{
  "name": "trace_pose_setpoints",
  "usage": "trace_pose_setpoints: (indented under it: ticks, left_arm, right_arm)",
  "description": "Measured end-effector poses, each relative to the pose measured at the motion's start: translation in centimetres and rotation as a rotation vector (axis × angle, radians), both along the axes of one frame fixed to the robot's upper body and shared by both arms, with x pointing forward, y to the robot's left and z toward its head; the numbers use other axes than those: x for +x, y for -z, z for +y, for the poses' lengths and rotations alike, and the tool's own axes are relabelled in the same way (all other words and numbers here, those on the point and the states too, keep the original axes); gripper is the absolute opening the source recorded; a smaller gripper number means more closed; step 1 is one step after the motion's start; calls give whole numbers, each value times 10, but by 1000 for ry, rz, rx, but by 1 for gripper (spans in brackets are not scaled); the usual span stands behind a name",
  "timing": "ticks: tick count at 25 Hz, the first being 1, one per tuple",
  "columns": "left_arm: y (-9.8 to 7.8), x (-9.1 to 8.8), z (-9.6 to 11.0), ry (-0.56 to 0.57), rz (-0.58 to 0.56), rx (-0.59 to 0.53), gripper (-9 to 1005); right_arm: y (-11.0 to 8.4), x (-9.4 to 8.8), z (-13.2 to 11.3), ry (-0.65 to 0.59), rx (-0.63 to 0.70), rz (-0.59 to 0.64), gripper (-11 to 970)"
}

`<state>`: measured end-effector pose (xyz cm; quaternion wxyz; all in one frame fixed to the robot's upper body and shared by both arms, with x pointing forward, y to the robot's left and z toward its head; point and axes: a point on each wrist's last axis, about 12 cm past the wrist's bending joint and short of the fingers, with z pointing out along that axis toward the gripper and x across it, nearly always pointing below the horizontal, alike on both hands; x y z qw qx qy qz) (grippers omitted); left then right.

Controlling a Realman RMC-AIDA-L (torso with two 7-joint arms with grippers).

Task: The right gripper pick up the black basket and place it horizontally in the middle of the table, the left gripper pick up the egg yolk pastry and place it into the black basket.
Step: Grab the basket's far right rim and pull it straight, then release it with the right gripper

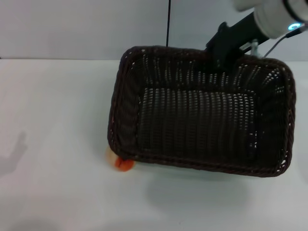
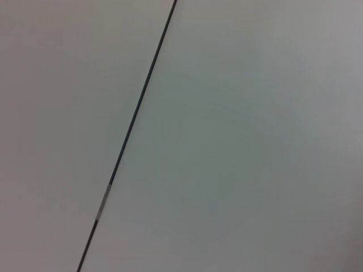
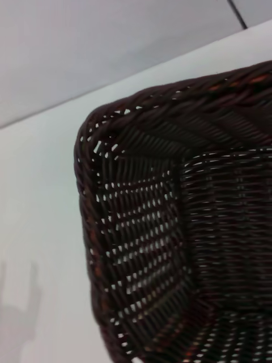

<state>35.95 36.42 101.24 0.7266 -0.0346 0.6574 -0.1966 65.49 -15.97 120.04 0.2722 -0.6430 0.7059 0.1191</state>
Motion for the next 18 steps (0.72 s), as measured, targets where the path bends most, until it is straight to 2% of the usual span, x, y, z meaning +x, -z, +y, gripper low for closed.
trace_pose_setpoints:
  ticks: [4, 14, 18]
  left_arm:
    - [1, -3, -1, 4, 6, -3, 833]
    - [1, -2, -3, 21, 7, -6, 832]
    - [1, 0, -4, 28, 10, -8, 832]
  right_arm:
    - [9, -4, 8, -38, -30, -16, 158]
    - [26, -9, 7, -97, -73, -88, 159]
    - [29, -11, 5, -97, -73, -114, 206]
